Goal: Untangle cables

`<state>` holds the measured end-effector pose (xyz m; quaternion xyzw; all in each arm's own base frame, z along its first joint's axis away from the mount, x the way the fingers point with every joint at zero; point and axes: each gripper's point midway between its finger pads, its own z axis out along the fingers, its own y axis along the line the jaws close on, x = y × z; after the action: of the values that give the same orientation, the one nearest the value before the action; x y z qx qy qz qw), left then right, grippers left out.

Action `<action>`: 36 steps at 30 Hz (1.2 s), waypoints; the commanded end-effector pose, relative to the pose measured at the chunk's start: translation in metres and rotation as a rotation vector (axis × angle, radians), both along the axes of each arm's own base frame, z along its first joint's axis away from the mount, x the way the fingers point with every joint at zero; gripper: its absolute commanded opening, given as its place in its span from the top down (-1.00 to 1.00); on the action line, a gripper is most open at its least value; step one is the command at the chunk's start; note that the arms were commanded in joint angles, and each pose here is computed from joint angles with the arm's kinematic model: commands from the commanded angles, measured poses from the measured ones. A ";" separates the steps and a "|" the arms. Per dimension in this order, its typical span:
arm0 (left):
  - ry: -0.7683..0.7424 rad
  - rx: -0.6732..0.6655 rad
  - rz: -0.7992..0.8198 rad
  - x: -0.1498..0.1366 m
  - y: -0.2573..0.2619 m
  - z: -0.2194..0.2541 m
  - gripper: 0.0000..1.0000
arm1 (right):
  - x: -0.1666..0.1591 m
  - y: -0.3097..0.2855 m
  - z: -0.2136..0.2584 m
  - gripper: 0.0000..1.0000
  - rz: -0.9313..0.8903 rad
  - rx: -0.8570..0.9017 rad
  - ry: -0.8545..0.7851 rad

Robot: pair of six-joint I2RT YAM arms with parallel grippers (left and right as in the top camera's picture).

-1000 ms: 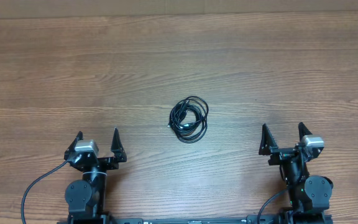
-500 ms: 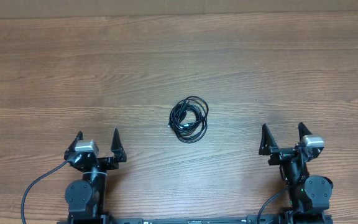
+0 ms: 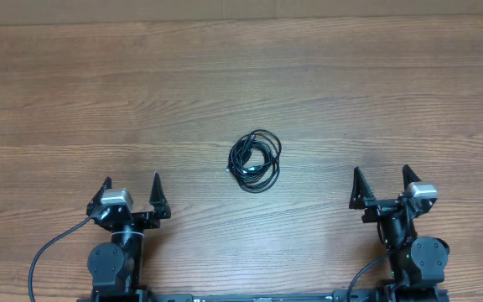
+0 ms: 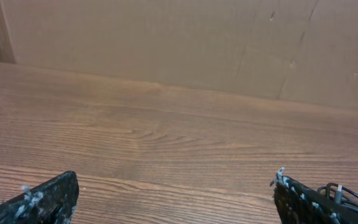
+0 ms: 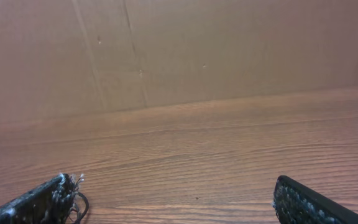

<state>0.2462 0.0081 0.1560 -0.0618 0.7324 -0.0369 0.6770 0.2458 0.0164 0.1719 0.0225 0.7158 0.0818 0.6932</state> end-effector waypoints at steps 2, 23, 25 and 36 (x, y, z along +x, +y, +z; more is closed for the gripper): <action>-0.003 0.015 0.014 0.000 0.003 0.000 -0.99 | 0.000 0.001 -0.002 -1.00 0.005 0.002 -0.004; -0.004 0.010 0.015 0.000 0.003 0.000 -0.99 | 0.000 0.002 -0.001 -1.00 0.009 0.004 -0.005; -0.004 -0.008 0.016 0.000 0.003 0.000 -0.99 | 0.000 0.002 0.001 -1.00 0.008 0.005 -0.015; 0.015 -0.018 0.028 -0.006 0.005 0.015 -0.99 | -0.002 -0.002 0.008 -1.00 -0.015 0.005 -0.006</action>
<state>0.2433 0.0093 0.1544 -0.0700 0.7446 -0.0374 0.6628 0.2457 0.0162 0.1707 0.0232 0.7176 0.0817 0.6913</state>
